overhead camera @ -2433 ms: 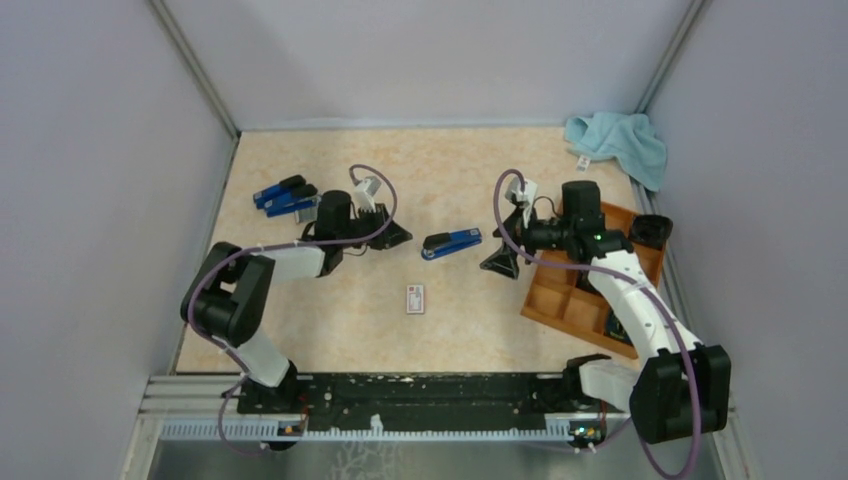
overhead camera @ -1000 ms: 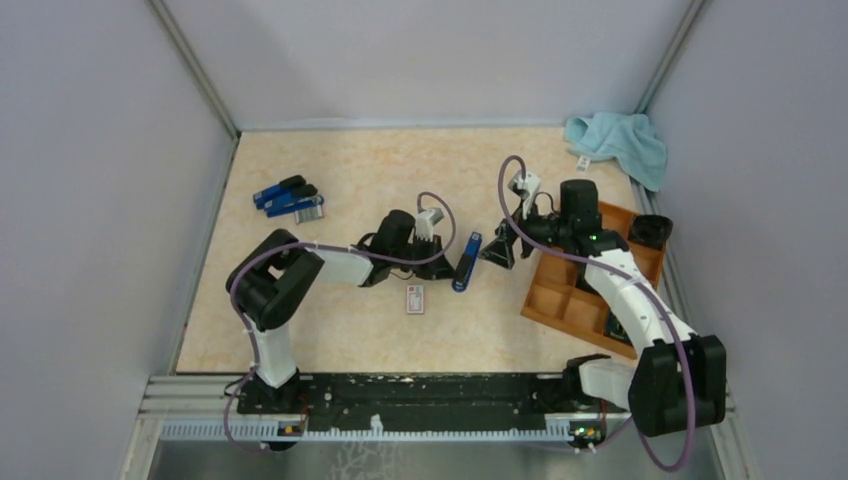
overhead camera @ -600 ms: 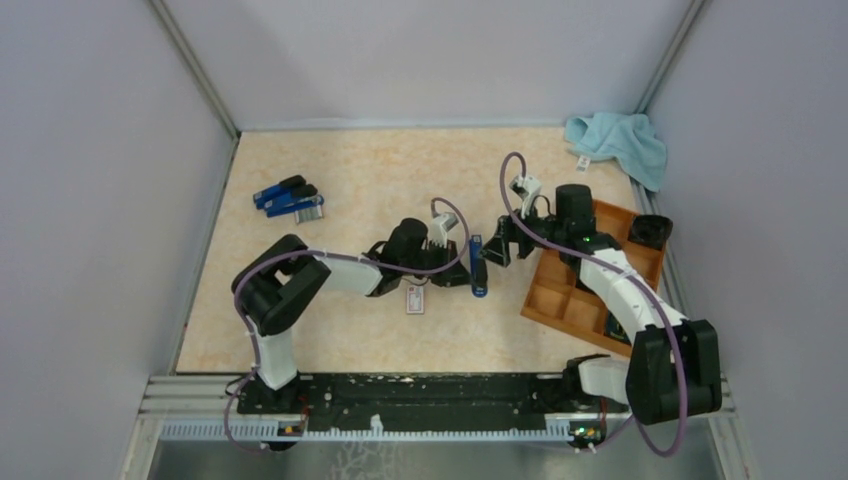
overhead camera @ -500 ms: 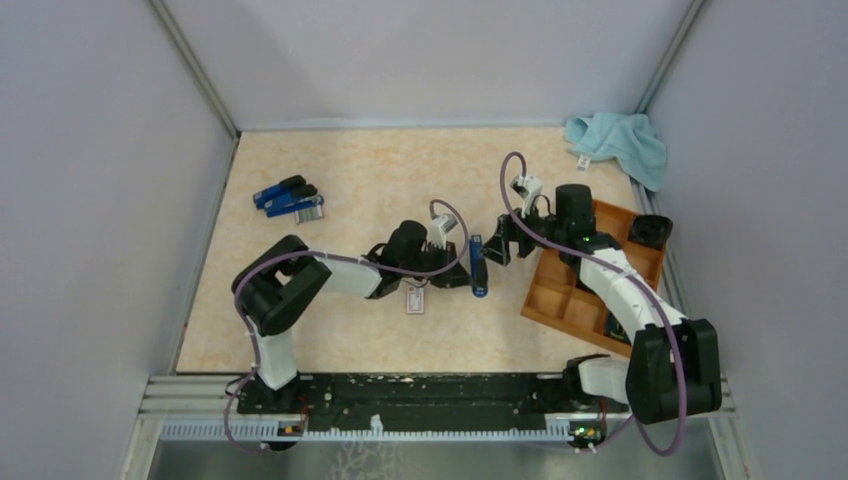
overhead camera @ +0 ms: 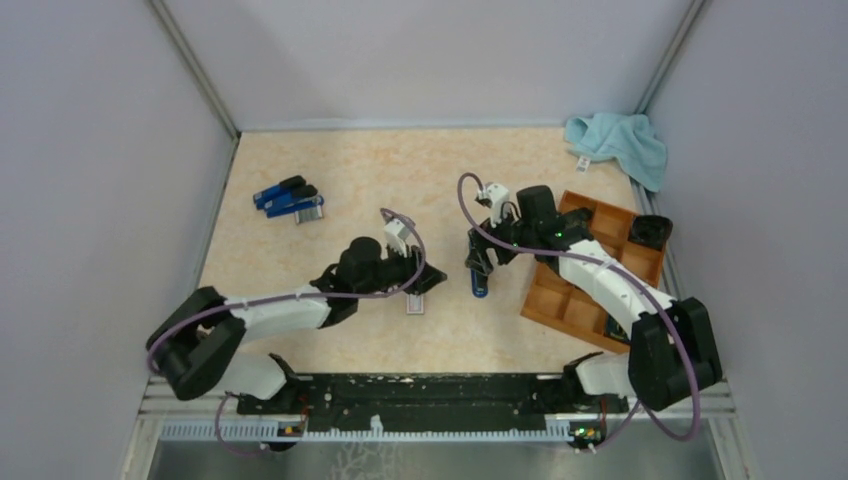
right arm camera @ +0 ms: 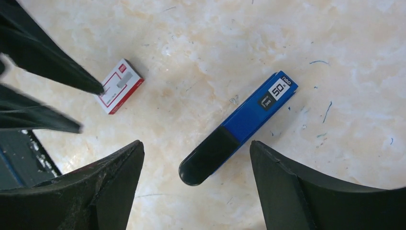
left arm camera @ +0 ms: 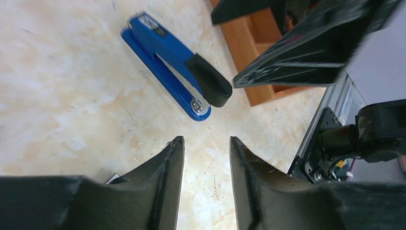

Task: Unload the staples from the stapler
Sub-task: Pick up the stapler from the center of the board.

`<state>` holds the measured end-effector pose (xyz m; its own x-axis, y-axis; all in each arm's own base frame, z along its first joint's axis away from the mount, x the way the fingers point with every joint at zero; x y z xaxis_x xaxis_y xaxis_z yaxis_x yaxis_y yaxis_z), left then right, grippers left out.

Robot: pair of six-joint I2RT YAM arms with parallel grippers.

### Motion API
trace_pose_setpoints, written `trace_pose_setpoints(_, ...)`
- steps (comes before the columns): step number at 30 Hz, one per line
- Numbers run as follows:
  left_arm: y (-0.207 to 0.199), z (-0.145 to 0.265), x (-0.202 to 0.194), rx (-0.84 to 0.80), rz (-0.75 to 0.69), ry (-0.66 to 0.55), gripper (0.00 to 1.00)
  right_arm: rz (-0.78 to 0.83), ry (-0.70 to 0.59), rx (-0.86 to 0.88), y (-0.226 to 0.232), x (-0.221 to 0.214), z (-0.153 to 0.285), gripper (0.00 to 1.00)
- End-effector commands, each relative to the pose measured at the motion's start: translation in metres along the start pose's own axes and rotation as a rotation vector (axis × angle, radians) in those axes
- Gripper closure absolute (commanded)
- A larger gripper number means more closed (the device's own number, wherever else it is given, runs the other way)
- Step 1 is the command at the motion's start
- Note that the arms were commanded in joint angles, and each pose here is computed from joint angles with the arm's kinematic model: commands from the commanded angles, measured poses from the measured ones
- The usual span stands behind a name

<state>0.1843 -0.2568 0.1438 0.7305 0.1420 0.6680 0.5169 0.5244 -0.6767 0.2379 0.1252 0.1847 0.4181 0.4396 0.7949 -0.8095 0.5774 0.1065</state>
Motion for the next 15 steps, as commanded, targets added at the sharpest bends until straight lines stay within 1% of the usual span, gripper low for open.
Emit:
trace_pose_setpoints(1, -0.001, 0.03, 0.014, 0.078, -0.073, -0.187, 0.44, 0.077, 0.053, -0.113, -0.002, 0.016, -0.002, 0.18)
trace_pose_setpoints(2, 0.0, 0.037, 0.014, 0.086, -0.071, -0.224, 0.34, 0.084, 0.06, -0.118, -0.001, 0.016, -0.004, 0.19)
trace_pose_setpoints(4, 0.002, 0.05, 0.013, 0.097, -0.058, -0.292, 0.18, 0.09, 0.078, -0.112, 0.003, 0.016, -0.009, 0.2)
trace_pose_setpoints(5, 0.003, 0.055, 0.011, 0.094, -0.051, -0.318, 0.15, 0.095, 0.092, -0.11, 0.004, 0.014, -0.012, 0.2)
trace_pose_setpoints(8, 0.007, 0.068, 0.006, 0.079, -0.026, -0.38, 0.1, 0.109, 0.142, -0.112, 0.007, 0.011, -0.02, 0.23)
trace_pose_setpoints(12, 0.009, 0.077, 0.0, 0.088, -0.015, -0.391, 0.1, 0.105, 0.196, -0.126, 0.005, 0.009, -0.028, 0.31)
trace_pose_setpoints(15, 0.01, 0.08, -0.002, 0.087, -0.01, -0.397, 0.1, 0.112, 0.236, -0.135, 0.005, 0.005, -0.034, 0.34)
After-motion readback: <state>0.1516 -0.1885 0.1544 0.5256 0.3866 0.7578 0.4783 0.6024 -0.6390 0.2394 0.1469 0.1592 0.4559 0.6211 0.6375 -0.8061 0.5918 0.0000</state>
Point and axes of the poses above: each gripper's point midway between its finger pads, its own z axis back along the fingers, its own y axis along the line the jaws close on, x = y × z, the point moved 10 cm from there along z, back along the fingers, and after that the axes turned 10 degrees about z, right-handed, at the moved point
